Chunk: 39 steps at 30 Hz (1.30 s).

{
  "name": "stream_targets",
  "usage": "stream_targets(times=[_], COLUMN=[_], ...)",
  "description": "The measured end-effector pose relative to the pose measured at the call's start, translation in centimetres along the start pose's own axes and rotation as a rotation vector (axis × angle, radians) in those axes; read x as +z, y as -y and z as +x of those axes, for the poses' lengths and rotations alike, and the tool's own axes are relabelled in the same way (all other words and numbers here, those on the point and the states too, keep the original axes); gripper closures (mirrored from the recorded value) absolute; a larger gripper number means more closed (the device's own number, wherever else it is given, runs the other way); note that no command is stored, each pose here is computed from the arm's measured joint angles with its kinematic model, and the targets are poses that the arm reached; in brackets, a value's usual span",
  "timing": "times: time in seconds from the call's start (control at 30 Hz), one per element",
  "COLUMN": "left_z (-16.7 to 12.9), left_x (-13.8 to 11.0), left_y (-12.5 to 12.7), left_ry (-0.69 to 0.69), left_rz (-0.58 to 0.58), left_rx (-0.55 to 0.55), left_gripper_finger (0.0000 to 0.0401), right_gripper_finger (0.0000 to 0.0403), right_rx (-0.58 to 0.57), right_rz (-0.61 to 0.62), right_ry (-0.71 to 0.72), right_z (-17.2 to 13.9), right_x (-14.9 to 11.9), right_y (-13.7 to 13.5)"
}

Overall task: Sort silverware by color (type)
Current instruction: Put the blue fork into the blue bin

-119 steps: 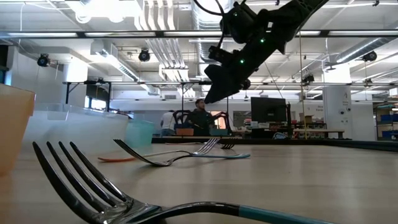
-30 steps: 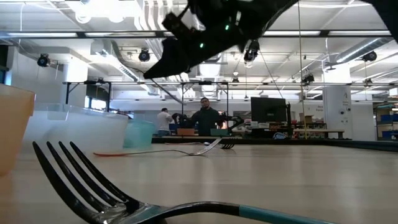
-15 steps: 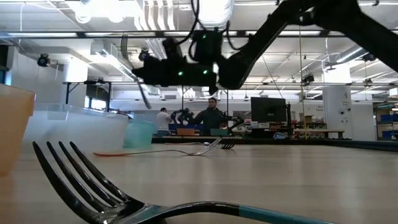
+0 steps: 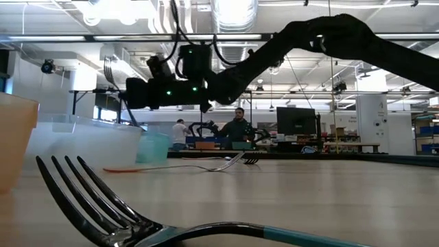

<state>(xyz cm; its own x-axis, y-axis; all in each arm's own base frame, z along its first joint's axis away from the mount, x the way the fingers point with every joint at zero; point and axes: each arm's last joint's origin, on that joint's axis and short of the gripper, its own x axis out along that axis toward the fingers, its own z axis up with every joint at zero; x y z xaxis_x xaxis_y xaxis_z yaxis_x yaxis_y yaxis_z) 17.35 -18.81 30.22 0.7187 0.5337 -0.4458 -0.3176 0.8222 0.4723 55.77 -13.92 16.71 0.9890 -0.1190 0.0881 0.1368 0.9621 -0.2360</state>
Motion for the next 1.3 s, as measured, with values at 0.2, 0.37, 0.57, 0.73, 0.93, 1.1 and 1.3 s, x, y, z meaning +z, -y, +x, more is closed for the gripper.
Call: stream_targets(times=[0.2, 0.37, 0.57, 0.73, 0.93, 1.1, 1.3], left_z=[-0.2, -0.2, -0.2, -0.2, -0.2, -0.2, -0.2], left_x=[-0.1, -0.1, -0.1, -0.1, -0.1, -0.1, -0.1], left_y=[0.1, 0.1, 0.1, 0.1, 0.1, 0.1, 0.1], left_ry=[0.003, 0.003, 0.002, 0.001, -0.014, -0.014, -0.014], left_rz=[0.004, 0.002, 0.001, 0.001, -0.003, -0.019, -0.020], left_rx=[-0.006, -0.008, -0.009, -0.010, -0.019, -0.019, -0.019], left_gripper_finger=[0.0305, 0.0305, 0.0305, 0.0305, 0.0305, 0.0305, 0.0305], right_gripper_finger=[0.0390, 0.0390, 0.0390, 0.0390, 0.0389, 0.0357, 0.0285], right_rx=[0.028, 0.040, 0.034, 0.027, 0.025, 0.038, 0.048], right_rz=[-0.001, 0.049, 0.070, 0.128, 0.142, 0.146, 0.165], right_ry=[-0.127, -0.250, -0.296, -0.297, -0.308, -0.341, -0.418], right_z=[0.8, 0.7, 0.5, 0.5, 0.4, 0.3, 0.1], right_x=[0.6, -0.1, -0.6, -0.6, -0.7, -1.0, -1.1], right_y=[0.4, 1.0, 1.6, 1.6, 1.7, 1.7, 1.7])
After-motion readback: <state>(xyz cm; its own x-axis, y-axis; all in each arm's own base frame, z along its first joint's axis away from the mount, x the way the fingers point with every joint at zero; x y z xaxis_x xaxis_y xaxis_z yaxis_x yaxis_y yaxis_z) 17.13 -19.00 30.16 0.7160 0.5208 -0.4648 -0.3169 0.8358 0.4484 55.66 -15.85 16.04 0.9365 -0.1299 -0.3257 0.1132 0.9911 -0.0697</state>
